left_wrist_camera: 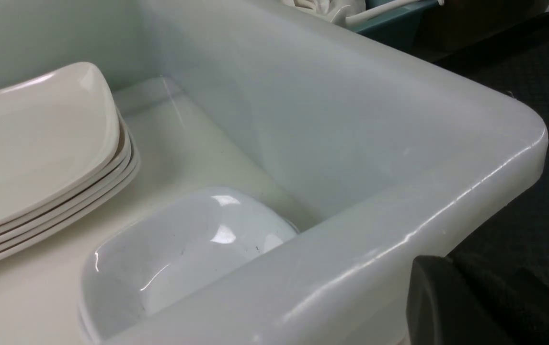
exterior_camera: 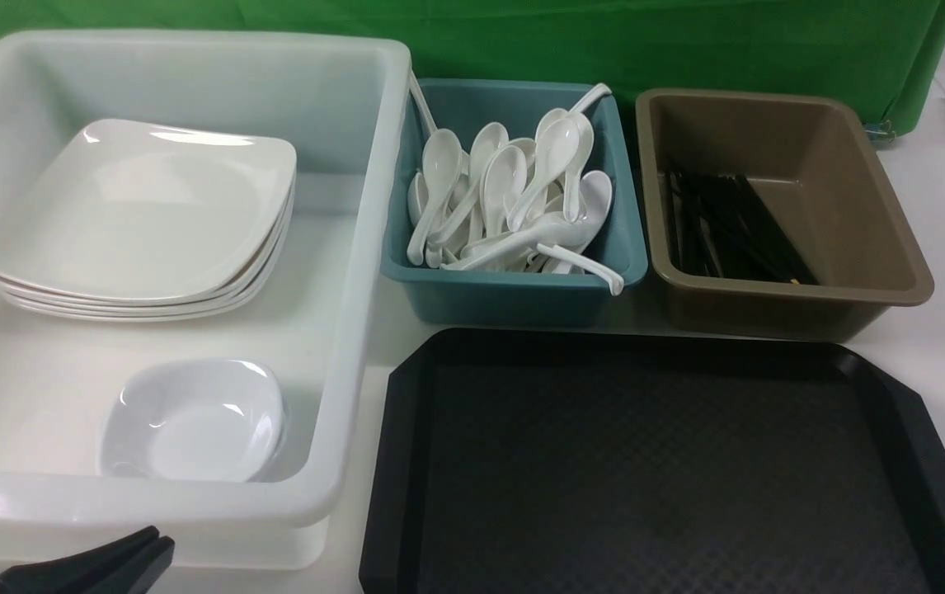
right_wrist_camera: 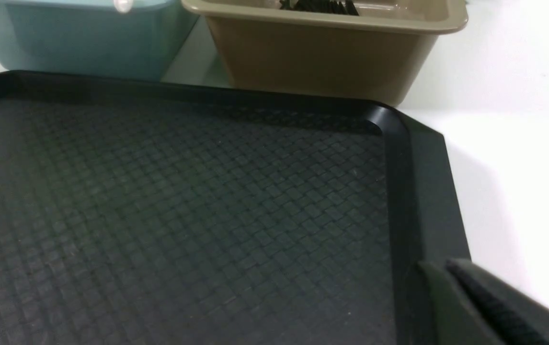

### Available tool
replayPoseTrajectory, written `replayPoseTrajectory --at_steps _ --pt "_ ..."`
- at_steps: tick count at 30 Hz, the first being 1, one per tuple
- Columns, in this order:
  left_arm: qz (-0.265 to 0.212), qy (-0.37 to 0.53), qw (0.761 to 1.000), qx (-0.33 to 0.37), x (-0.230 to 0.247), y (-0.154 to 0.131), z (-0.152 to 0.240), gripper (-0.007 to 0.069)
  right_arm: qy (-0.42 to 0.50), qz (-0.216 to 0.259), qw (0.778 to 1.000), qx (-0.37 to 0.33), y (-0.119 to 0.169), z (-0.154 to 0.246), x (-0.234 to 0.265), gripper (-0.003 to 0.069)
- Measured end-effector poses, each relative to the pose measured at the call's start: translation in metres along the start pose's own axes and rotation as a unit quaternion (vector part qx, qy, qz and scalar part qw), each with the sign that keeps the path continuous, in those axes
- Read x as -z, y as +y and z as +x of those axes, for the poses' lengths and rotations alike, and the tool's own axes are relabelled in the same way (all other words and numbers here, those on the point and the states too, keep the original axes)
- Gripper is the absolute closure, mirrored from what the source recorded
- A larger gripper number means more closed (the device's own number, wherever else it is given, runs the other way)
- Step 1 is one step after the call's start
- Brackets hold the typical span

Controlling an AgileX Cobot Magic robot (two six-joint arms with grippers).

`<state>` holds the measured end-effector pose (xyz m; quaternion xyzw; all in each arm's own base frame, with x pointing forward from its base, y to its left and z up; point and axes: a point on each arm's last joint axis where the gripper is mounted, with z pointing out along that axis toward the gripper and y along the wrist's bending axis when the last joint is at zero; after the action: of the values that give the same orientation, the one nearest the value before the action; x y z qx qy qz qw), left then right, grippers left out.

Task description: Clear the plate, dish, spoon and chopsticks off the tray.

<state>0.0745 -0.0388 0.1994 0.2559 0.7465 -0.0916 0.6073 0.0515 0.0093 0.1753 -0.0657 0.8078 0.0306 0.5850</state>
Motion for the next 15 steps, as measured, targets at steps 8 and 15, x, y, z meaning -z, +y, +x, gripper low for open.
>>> replayPoseTrajectory --at_steps 8,15 --pt "-0.147 -0.125 0.975 0.111 0.016 0.023 -0.005 0.0613 0.000 0.000 1.000 0.000 0.000 0.000 0.000 0.0568" --pt "-0.207 -0.091 0.964 0.143 0.030 0.020 0.009 0.0613 0.000 0.000 1.000 0.000 0.000 0.000 0.000 0.0551"
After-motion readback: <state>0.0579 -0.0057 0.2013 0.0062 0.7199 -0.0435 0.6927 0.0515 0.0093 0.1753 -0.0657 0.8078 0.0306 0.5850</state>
